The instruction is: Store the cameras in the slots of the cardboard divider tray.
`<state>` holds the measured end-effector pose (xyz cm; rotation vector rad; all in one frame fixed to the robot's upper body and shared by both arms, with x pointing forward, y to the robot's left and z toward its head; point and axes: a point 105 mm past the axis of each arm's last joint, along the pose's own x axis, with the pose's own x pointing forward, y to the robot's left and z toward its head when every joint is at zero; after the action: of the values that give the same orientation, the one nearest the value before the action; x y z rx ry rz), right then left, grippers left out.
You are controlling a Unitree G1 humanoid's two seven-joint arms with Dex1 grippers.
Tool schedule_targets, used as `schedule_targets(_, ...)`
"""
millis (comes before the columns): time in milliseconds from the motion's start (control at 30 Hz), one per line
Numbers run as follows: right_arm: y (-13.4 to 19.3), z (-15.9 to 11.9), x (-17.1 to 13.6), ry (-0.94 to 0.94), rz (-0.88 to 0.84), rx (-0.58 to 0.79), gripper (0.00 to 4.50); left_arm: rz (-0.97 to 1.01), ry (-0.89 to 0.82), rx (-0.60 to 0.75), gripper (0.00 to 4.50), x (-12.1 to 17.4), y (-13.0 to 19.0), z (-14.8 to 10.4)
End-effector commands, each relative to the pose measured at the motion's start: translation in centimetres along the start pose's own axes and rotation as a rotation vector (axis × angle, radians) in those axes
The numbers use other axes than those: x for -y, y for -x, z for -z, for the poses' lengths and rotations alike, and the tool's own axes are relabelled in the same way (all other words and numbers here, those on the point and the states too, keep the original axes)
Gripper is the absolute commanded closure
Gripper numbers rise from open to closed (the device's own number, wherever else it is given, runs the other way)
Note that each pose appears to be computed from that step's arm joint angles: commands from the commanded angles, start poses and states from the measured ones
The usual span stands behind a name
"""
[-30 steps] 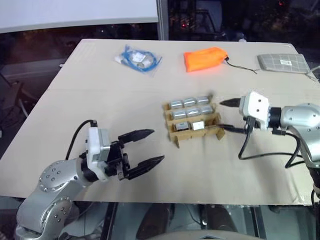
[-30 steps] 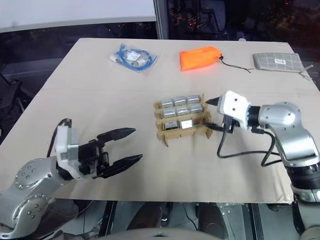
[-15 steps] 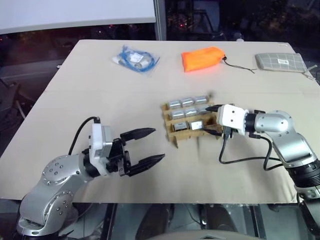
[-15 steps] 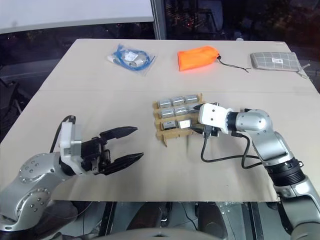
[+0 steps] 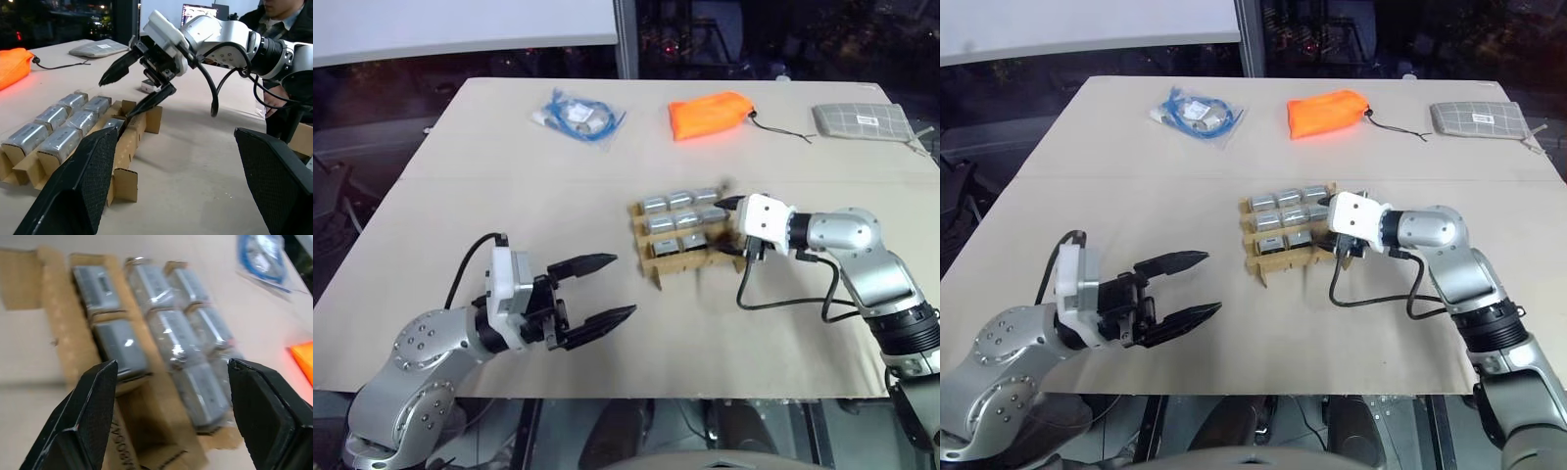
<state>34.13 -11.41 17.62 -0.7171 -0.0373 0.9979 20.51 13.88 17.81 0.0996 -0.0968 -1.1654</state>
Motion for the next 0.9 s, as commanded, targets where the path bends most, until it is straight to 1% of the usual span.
schedule_targets(33, 4.2, 0.7, 4.0, -0.119, 0.233, -0.036, 0.95, 0.000, -0.051, 0.031, 0.53, 0.1, 0.0, -1.1)
schedule_targets(167, 8.5, 4.6, 6.4, -0.317, 0.503, -0.177, 0.95, 0.021, -0.060, 0.045, 0.53, 0.3, -0.3, -1.5)
schedule_targets(267, 10.2, 7.3, 6.3, -0.422, 0.627, -0.284, 0.95, 0.032, -0.062, 0.051, 0.53, 0.2, -0.6, -1.6)
schedule_targets(333, 10.5, 8.6, 5.9, -0.525, 0.687, -0.311, 0.95, 0.041, -0.062, 0.050, 0.53, 0.1, -0.7, -1.5)
schedule_targets(533, 9.4, 10.7, 3.8, -0.748, 0.770, -0.335, 0.95, 0.053, -0.066, 0.050, 0.53, -0.3, -0.8, -1.5)
schedule_targets(633, 9.6, 11.7, 3.0, -0.781, 0.813, -0.384, 0.95, 0.055, -0.067, 0.048, 0.53, -0.3, -0.8, -1.5)
schedule_targets(900, 9.7, 12.4, 2.5, -0.791, 0.844, -0.415, 0.95, 0.062, -0.061, 0.048, 0.53, -0.3, -0.9, -1.4)
